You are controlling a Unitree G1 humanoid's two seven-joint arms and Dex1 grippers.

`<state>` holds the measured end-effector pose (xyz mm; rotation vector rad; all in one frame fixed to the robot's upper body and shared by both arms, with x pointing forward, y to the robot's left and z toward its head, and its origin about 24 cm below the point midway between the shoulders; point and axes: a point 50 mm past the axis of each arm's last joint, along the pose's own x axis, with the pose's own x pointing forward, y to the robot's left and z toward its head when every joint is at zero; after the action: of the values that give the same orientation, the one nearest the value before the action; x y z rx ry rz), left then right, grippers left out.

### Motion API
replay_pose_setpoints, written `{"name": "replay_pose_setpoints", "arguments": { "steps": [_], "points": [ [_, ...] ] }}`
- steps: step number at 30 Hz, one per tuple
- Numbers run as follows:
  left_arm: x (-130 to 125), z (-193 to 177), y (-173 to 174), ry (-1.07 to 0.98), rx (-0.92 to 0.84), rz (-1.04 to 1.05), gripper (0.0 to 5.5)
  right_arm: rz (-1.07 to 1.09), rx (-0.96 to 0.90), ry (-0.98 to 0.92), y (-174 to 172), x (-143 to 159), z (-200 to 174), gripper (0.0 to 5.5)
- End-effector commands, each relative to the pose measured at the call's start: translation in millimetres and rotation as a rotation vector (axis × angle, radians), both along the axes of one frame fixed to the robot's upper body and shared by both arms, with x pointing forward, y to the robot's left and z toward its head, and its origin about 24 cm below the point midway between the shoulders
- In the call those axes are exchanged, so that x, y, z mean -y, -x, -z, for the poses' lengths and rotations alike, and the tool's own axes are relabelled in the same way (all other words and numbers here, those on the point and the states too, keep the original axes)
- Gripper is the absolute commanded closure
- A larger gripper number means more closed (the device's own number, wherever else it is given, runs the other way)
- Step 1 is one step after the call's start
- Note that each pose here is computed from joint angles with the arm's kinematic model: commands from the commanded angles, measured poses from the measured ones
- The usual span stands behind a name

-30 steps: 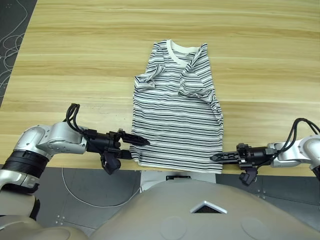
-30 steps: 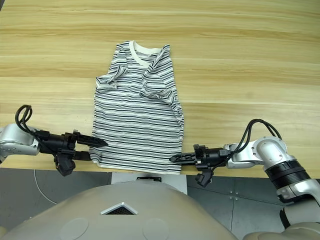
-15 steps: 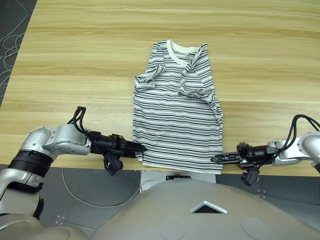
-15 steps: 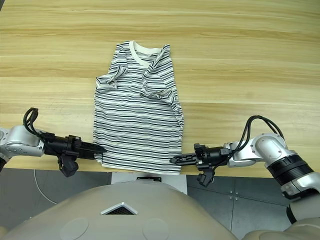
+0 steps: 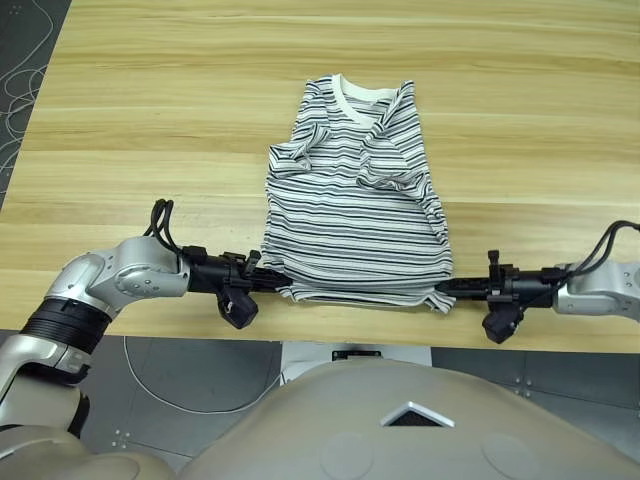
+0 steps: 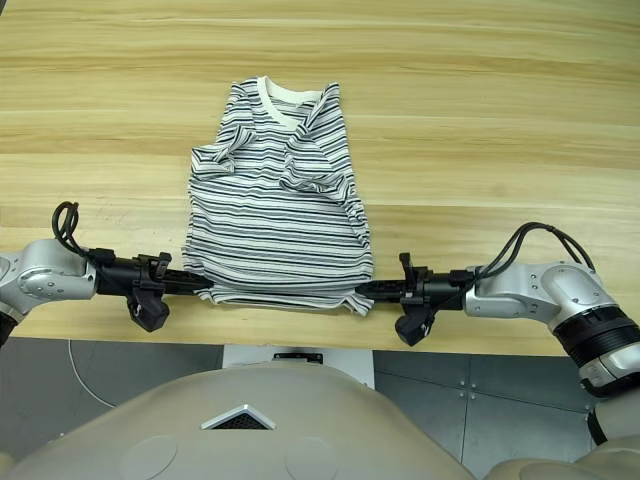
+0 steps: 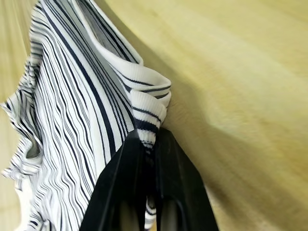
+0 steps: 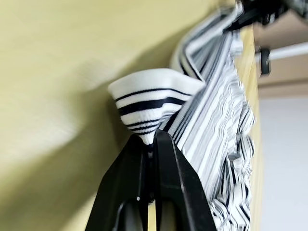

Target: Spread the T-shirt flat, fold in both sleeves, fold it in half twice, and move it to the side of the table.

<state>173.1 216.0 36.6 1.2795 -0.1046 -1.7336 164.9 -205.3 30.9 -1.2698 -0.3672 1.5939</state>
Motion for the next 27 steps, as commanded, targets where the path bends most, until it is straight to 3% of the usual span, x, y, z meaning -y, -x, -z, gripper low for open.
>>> {"name": "replay_pose_setpoints", "arguments": {
  "steps": [1, 10, 17, 23, 27],
  "points": [
    [-13.0, -13.4, 3.1, -0.218, -0.244, -0.133, 5.26, 0.11, -0.163, 0.045, -15.9, -7.9, -26.3, 5.4],
    [7.1, -46.1, 17.3, -0.171, -0.572, -0.184, 5.26, 0.251, -0.602, 0.114, -21.3, -7.5, -45.5, 5.4],
    [35.0, -73.9, 8.4, 0.053, -0.683, -0.242, 5.26, 0.302, -0.858, 0.182, -13.3, 2.5, -46.2, 5.4],
    [34.3, -81.1, 11.4, 0.066, -0.798, -0.252, 5.26, 0.309, -1.045, 0.222, -3.0, 9.4, -45.3, 5.4],
    [22.7, -75.4, 24.1, -0.059, -0.86, -0.209, 5.26, 0.318, -1.135, 0.243, 1.5, 15.0, -45.5, 5.4]
  ]
}}
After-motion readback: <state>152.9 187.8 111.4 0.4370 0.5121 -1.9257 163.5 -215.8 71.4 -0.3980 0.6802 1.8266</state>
